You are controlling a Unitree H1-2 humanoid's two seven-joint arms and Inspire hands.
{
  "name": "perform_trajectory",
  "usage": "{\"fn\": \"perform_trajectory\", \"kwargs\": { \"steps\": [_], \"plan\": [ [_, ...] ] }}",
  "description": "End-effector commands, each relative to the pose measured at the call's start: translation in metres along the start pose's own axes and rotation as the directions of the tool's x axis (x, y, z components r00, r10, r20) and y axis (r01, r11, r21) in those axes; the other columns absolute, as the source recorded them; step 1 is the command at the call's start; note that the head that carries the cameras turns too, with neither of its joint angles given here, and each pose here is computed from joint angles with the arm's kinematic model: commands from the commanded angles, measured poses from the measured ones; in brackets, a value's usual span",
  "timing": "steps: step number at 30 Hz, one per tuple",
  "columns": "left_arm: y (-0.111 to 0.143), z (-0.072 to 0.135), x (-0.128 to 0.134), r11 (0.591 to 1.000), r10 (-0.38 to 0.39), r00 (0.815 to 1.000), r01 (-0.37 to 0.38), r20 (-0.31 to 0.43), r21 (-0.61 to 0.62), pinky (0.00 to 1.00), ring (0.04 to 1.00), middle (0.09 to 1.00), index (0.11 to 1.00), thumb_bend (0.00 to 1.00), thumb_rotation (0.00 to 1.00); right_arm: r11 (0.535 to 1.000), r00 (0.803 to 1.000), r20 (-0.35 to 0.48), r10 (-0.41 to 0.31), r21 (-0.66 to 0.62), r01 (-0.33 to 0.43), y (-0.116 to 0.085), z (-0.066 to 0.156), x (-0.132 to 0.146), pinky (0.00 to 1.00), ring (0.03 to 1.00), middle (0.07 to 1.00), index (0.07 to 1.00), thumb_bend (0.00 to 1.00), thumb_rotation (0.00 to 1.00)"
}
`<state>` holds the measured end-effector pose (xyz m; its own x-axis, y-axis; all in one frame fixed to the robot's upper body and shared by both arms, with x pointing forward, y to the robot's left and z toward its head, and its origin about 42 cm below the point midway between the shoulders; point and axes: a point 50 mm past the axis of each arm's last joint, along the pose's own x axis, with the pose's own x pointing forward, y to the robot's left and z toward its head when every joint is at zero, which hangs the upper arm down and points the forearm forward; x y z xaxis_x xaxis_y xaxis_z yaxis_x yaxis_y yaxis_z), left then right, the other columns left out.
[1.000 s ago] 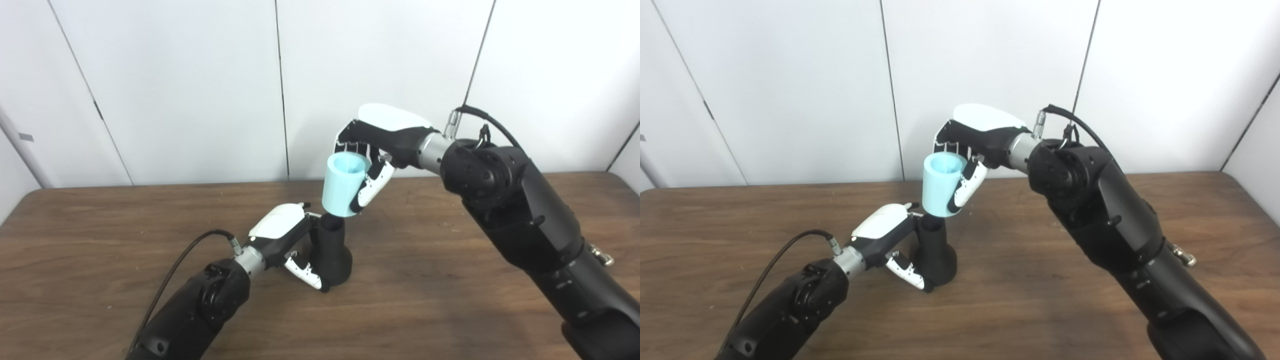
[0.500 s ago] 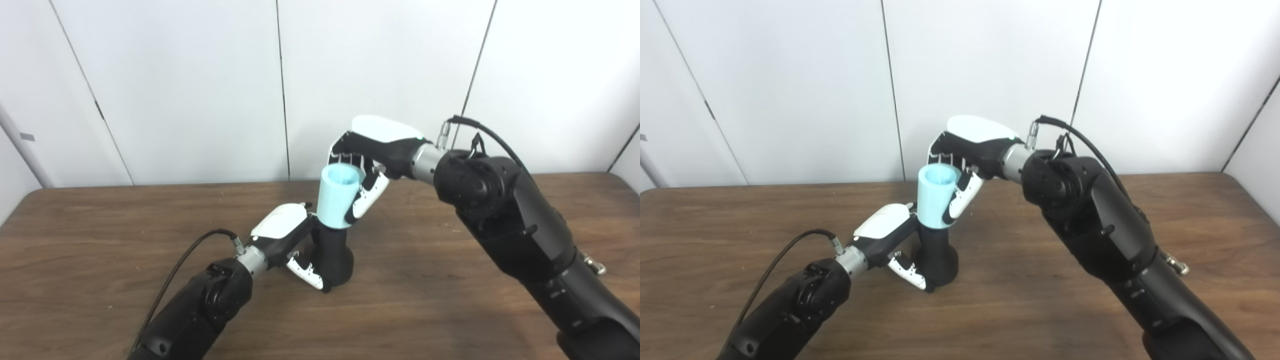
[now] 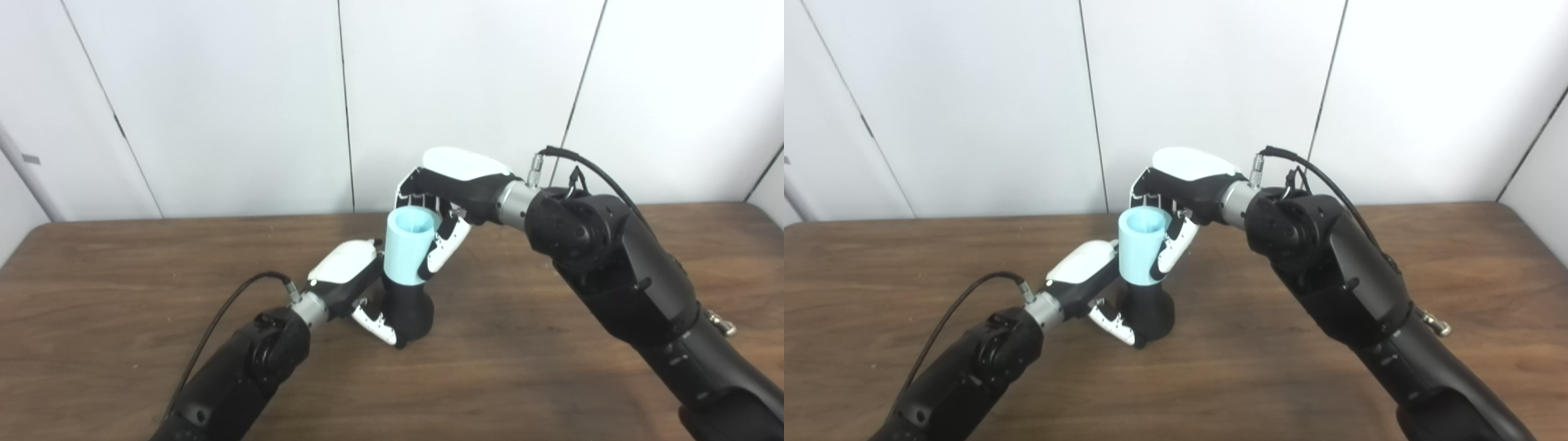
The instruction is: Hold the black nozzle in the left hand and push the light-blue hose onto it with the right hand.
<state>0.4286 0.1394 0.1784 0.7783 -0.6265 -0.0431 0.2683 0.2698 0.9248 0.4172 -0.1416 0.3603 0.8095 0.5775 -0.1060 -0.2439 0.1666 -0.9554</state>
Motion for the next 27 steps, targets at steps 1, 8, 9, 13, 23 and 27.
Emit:
{"fn": "perform_trajectory", "kwargs": {
  "steps": [1,8,9,13,23,27],
  "plan": [
    [-0.029,0.000,-0.005,0.991,-0.126,0.992,0.127,-0.033,0.034,1.00,0.577,0.471,0.490,0.53,0.00,0.998,0.999,0.032,-0.037,-0.047,0.039,-0.013,0.007,-0.001,0.35,0.453,0.484,0.493,0.50,0.00],
    [-0.030,0.001,-0.005,0.992,-0.122,0.992,0.123,-0.033,0.039,1.00,0.577,0.471,0.490,0.53,0.00,1.000,1.000,0.023,-0.014,-0.024,0.015,-0.001,0.010,0.004,0.35,0.458,0.484,0.495,0.50,0.00],
    [-0.030,0.001,-0.005,0.992,-0.121,0.992,0.123,-0.033,0.039,1.00,0.577,0.472,0.490,0.53,0.00,1.000,1.000,0.024,-0.011,-0.018,0.012,0.001,0.011,0.005,0.35,0.458,0.484,0.496,0.50,0.00],
    [-0.030,0.002,-0.005,0.992,-0.118,0.992,0.120,-0.031,0.035,1.00,0.577,0.473,0.489,0.53,0.00,1.000,1.000,0.027,-0.005,-0.015,0.006,0.005,0.013,0.007,0.35,0.458,0.485,0.496,0.50,0.00],
    [-0.030,0.003,-0.003,0.992,-0.117,0.993,0.118,-0.030,0.038,1.00,0.581,0.473,0.489,0.53,0.00,0.999,0.999,0.046,0.022,-0.033,-0.021,0.015,0.012,0.008,0.35,0.457,0.486,0.494,0.50,0.00],
    [-0.029,0.004,-0.002,0.992,-0.116,0.993,0.117,-0.027,0.043,1.00,0.581,0.472,0.490,0.53,0.00,0.997,0.997,0.060,0.051,-0.054,-0.048,0.026,0.015,0.009,0.36,0.448,0.482,0.493,0.50,0.00]
  ]
}}
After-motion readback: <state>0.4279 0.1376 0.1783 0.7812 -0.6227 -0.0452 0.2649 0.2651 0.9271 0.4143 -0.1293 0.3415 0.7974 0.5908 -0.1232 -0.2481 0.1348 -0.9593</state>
